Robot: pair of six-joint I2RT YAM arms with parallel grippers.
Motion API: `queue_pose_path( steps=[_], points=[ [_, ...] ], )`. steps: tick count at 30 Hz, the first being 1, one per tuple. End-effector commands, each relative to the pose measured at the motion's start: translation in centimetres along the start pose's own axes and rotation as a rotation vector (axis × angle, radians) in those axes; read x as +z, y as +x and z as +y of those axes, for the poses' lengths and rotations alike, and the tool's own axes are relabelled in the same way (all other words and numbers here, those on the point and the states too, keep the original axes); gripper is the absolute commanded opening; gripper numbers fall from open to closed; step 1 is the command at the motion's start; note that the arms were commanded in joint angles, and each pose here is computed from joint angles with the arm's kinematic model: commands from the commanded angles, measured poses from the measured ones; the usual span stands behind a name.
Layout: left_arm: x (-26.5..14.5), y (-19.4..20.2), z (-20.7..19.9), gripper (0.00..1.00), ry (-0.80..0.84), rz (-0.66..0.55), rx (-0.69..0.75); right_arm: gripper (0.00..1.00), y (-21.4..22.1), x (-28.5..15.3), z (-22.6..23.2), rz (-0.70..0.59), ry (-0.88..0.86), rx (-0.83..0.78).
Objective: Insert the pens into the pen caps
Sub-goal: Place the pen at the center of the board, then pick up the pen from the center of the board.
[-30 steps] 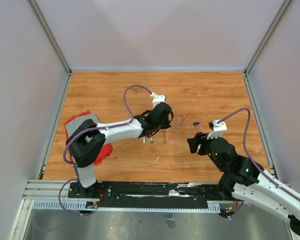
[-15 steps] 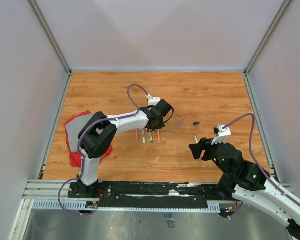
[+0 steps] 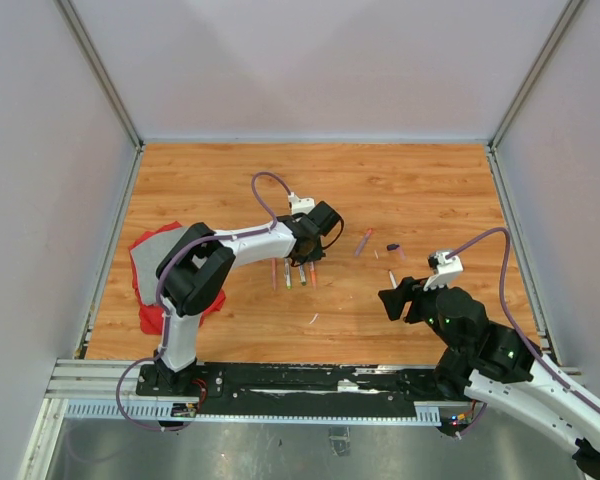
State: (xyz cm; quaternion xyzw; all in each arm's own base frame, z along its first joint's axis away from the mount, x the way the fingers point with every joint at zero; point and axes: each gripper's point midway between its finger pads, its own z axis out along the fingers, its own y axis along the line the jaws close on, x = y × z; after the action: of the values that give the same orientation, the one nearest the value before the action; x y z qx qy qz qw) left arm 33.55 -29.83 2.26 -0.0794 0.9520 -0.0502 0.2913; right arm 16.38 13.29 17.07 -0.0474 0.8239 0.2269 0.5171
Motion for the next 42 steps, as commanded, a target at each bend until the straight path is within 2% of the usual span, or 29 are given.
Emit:
queue_pose_path(
  steps=[1,10,14,17,23,29,37,42],
  points=[
    [1.4,0.7,1.2,0.23,-0.047,0.008,0.000,0.65,0.7,0.1,-0.5,0.019,0.014,0.006],
    [1.2,0.6,1.2,0.30,-0.043,0.003,-0.008,0.65,0.8,0.1,-0.6,0.024,0.019,0.004],
    [0.5,-0.5,0.5,0.30,-0.010,-0.021,0.006,0.65,0.7,0.1,-0.5,0.024,0.019,-0.001],
    [-0.7,-1.9,-0.8,0.34,0.052,-0.060,0.036,0.65,0.5,0.2,-0.6,0.025,0.033,-0.021],
    [-5.0,-5.7,-3.1,0.38,0.169,-0.209,0.138,0.66,-0.9,0.8,-1.5,0.043,0.141,-0.099],
    [-8.1,-7.2,-3.3,0.37,0.277,-0.353,0.207,0.70,-2.3,2.6,-1.5,0.104,0.217,-0.114],
    [-11.1,-7.9,-1.9,0.37,0.414,-0.554,0.235,0.74,-2.7,8.0,-1.6,0.254,0.216,0.068],
    [-11.8,-7.7,-1.2,0.39,0.468,-0.634,0.216,0.76,-3.4,11.8,-2.0,0.280,0.326,0.131]
  ],
)
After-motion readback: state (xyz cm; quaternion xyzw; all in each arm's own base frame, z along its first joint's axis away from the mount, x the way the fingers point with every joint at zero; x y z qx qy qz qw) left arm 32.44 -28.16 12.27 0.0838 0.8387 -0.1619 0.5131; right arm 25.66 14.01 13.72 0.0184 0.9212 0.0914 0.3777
